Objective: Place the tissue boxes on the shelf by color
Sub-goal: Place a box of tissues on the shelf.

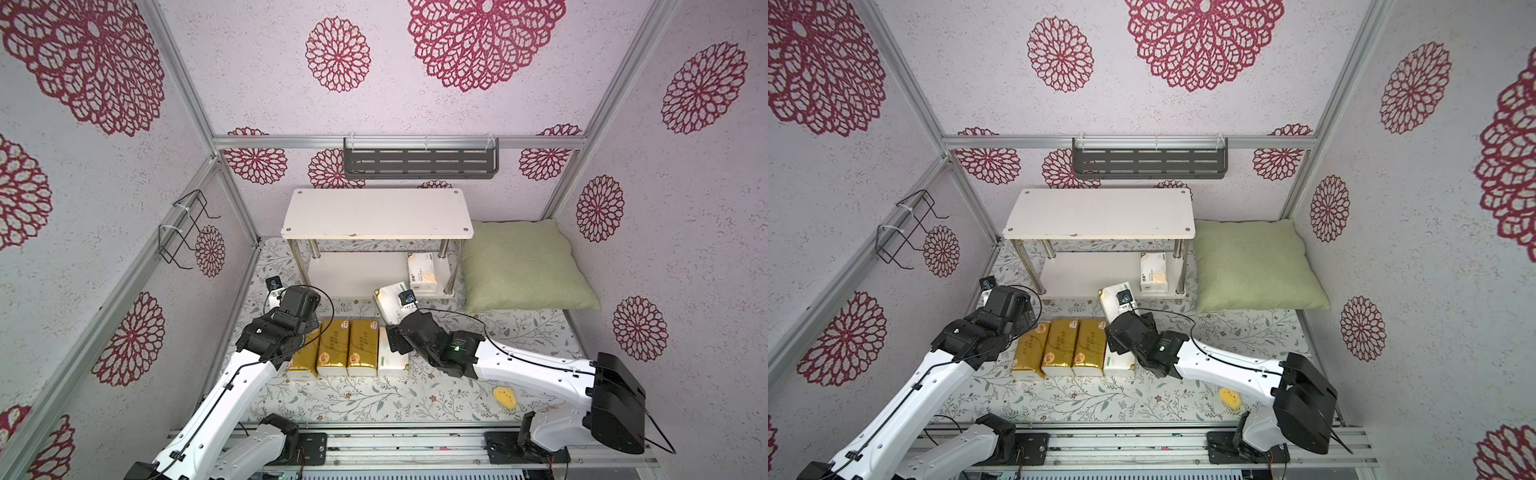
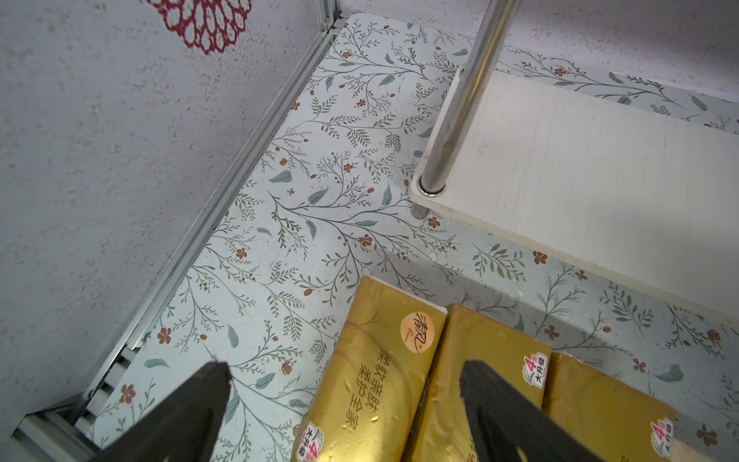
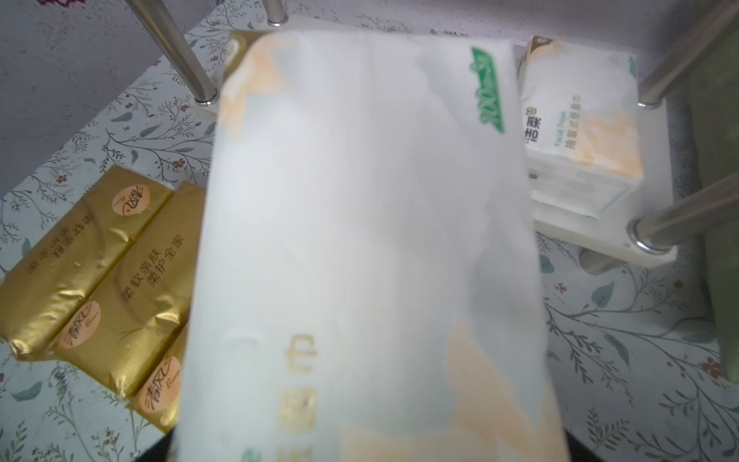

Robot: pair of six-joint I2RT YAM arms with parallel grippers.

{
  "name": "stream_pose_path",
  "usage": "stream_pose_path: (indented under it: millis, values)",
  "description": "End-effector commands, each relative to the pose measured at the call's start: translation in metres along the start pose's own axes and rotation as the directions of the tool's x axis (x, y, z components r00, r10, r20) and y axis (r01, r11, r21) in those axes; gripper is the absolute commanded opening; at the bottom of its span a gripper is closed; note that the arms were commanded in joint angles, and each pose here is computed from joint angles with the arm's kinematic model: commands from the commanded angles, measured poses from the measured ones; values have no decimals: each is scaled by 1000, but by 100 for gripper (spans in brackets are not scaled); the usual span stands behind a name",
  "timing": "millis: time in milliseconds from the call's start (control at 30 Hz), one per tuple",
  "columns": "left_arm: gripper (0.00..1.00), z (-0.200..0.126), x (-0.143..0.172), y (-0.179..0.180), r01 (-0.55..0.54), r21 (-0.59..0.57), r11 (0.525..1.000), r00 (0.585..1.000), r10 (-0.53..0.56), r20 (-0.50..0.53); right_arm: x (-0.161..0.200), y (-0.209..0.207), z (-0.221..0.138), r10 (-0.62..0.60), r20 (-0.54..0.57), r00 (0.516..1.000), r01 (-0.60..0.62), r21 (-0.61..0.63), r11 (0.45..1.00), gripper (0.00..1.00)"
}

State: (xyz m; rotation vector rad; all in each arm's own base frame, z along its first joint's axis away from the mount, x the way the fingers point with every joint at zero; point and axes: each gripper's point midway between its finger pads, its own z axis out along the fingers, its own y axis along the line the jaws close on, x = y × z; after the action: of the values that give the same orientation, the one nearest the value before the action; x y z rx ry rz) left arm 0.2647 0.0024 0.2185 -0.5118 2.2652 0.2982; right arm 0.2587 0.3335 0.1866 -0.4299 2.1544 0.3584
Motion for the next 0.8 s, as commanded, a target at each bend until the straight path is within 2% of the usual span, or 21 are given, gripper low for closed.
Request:
stream_pose_path:
  millis: [0,300,767]
  values:
    - [97,0,2,0,-2,-5,1000,1000,2,-2,-41,7,7,35,106,994,-34,-7,999,84]
    - [97,1,3,0,-4,-5,1000,1000,4,0,-67,1,56,104,119,987,-110,43,993,84]
    - [97,3,6,-2,-5,2,1000,1000,5,-11,-76,-28,121,161,108,981,-176,152,973,85]
